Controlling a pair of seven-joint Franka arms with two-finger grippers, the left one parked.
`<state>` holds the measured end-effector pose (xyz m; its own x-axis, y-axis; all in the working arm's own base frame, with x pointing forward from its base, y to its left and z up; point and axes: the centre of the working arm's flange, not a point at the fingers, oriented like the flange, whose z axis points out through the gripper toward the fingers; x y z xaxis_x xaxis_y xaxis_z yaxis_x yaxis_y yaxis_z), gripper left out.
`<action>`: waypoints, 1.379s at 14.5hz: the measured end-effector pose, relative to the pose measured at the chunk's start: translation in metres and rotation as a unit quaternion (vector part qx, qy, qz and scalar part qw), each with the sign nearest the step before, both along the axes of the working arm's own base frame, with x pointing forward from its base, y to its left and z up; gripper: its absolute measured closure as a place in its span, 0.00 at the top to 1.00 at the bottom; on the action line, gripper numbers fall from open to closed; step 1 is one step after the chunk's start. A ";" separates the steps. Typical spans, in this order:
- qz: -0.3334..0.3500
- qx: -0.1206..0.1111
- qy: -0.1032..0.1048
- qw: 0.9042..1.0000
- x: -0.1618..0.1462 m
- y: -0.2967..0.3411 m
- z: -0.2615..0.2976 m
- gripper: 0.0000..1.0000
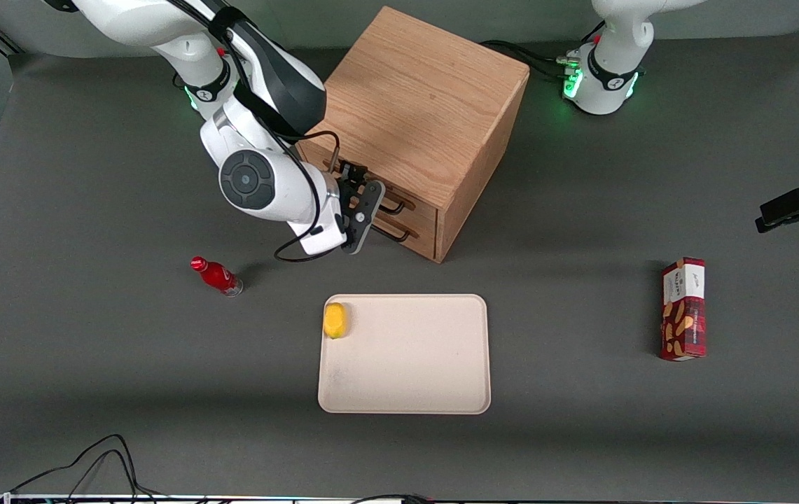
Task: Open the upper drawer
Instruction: 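Pull the handle outward with the right gripper, sliding the drawer open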
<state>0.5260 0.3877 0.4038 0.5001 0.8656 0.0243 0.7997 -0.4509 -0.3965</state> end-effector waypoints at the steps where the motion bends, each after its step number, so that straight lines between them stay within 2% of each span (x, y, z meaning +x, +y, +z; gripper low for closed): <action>1: -0.001 0.000 0.000 1.000 0.000 0.000 -0.003 1.00; 20: -0.016 0.007 -0.001 1.000 0.011 -0.001 -0.031 1.00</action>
